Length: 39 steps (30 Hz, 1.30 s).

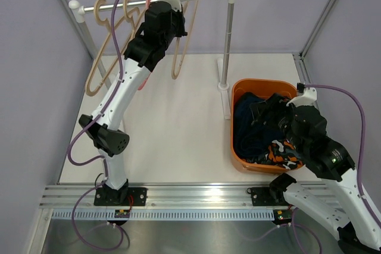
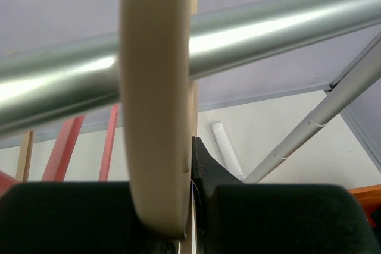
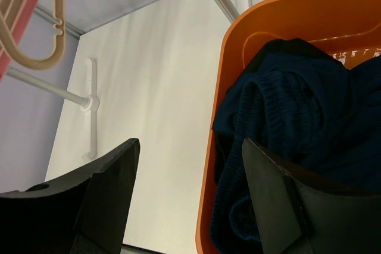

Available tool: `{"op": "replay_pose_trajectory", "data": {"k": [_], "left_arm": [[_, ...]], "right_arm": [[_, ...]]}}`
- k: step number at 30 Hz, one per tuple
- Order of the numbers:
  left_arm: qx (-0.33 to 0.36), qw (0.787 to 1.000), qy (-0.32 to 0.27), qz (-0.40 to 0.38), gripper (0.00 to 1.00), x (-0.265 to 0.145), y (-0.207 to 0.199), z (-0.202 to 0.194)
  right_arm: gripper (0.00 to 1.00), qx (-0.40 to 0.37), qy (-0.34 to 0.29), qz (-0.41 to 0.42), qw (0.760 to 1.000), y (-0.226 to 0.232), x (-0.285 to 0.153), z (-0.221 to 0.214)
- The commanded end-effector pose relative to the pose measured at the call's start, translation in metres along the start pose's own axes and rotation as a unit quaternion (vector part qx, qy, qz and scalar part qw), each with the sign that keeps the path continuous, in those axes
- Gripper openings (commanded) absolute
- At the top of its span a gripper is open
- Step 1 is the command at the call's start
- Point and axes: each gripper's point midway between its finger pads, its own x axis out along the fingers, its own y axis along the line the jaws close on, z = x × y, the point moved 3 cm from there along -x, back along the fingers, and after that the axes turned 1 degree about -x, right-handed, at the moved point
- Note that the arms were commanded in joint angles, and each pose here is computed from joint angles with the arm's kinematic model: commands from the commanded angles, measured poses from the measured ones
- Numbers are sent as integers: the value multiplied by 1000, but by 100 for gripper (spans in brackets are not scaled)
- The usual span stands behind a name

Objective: Remove the shorts from the hanger

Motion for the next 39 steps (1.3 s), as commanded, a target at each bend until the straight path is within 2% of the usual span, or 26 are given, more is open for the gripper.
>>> {"op": "replay_pose_trajectory", "data": {"k": [1,11,24,39], "left_arm": [[-18,995,-91,-32,1,1,-10,49],[-42,995,-82,-34,3,30,-11,33],[-53,996,-61,-35,10,47,-5,14],[-58,995,-78,-7,12,54,11,18]], "right_arm": [[78,-20,-15,1,1000,0,-10,12],[79,-27,-15,9,999,2,-11,13],[78,-25,-1,16,1000,4,-9,7],[78,-22,7,12,1000,2,-9,2]]}}
